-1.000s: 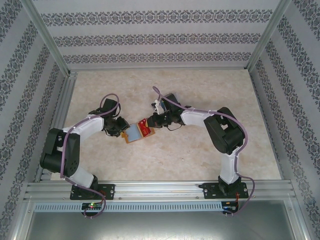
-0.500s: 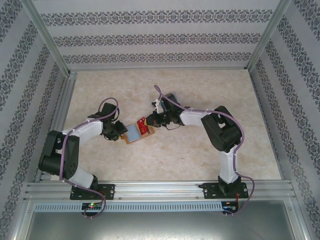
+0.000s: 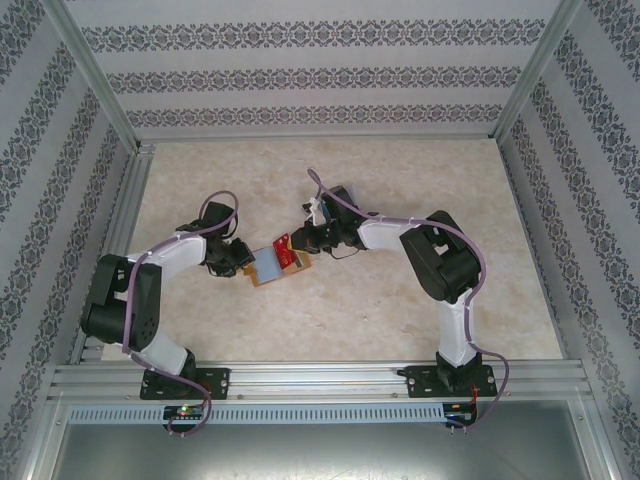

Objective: Put the credit cards into the card holder
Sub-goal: Insert the credit card into the card slot.

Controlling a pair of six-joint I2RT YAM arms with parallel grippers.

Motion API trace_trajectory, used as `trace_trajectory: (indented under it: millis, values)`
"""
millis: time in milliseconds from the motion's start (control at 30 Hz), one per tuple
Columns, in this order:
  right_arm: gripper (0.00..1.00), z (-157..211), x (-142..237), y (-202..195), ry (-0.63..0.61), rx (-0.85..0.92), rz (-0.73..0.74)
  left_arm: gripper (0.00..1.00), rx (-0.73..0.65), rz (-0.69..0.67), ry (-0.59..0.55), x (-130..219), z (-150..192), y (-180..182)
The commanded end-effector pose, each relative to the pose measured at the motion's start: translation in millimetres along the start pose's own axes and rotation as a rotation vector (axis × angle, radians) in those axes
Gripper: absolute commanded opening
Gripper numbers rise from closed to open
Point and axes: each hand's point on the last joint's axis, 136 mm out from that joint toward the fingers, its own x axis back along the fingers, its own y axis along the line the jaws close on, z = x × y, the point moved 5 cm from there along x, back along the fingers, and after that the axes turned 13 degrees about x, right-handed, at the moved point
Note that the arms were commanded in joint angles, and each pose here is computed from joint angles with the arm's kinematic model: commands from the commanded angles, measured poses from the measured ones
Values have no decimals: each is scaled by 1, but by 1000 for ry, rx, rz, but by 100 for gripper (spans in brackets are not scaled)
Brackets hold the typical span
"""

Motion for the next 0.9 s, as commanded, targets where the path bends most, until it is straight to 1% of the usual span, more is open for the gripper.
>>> trace_trajectory:
  millis: [0,133,367,500,667,867]
  values:
    - [8,-5,-3,12,2,61,1,29,-17,4,15,-3,-5,-3]
    - [8,-2,-9,4,31,52,16,28,-23,0,27,-6,-7,-6]
    - [8,8,-8,-11,32,16,75,27,-20,-3,15,-4,-6,-3]
    - [8,10,-13,-16,50,-3,66,27,-15,14,36,-8,-6,-7]
    - [8,10,-23,-10,72,-3,28,27,-26,9,48,-12,-7,-9]
    - [9,14,-26,-14,86,-15,48,26,-28,11,46,-11,-6,-9]
